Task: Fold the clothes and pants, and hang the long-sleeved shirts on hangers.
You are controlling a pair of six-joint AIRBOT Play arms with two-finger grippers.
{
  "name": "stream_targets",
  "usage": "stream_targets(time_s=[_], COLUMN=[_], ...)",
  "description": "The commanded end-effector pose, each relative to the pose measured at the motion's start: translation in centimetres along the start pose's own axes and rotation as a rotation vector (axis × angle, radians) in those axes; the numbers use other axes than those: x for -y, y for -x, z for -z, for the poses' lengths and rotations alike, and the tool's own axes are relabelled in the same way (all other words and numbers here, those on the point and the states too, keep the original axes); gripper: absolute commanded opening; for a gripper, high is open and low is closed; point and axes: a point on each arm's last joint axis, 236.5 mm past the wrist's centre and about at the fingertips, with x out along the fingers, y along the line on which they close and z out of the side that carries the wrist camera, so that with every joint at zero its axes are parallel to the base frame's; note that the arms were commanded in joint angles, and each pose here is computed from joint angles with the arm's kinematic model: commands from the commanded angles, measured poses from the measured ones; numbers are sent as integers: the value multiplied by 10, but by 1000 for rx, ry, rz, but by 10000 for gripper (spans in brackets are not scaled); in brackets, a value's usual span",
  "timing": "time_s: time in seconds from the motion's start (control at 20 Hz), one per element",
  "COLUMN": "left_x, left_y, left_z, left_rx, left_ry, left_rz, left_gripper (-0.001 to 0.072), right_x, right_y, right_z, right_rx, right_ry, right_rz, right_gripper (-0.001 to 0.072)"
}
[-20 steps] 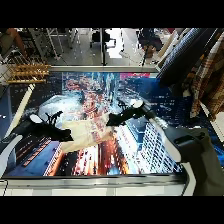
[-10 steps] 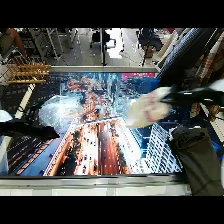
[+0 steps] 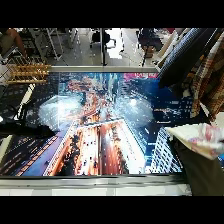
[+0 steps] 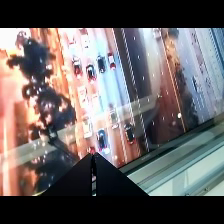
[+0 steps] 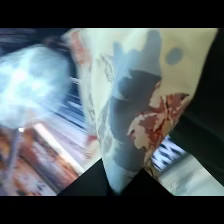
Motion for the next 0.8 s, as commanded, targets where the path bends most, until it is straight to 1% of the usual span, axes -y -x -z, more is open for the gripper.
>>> stream_targets(time_s=[0.0,0.1,0.2,0.25,0.3,0.35,0.4,0.5,0.55,0.6,0.65,0.7,0.75], left_x=[-6,-7,-7,-7,-7,-8,-9,-14,-19,-29,-41,-52,-66], left_y=[-1,-1,-1,-1,0,0,0,1,4,9,17,27,41], left_z=[-3,-2,-2,-2,-2,-2,-1,0,0,1,-1,-3,-6], left_rx=[11,8,8,8,8,6,5,3,2,1,5,13,28], left_ry=[0,0,0,0,-1,-2,-2,-1,2,3,2,13,58], left_rz=[-19,-25,-25,-24,-25,-28,-32,-49,-67,-100,-148,-198,-258], left_gripper=[6,6,6,6,6,6,7,6,6,6,7,7,6], right_x=[108,147,164,169,174,176,177,170,160,138,103,53,4], right_y=[-12,-13,-23,-28,-30,-30,-27,-10,1,11,16,19,20], right_z=[58,66,65,64,60,56,49,27,9,-17,-42,-64,-73], right_rx=[-153,-169,-159,-152,-143,-138,-134,-95,-33,72,174,272,313], right_ry=[-190,-232,-234,-231,-226,-197,-129,-11,14,39,70,107,156], right_rz=[350,499,541,551,562,567,568,567,559,498,378,196,25], right_gripper=[15,15,17,41,304,619,696,697,696,695,694,694,693])
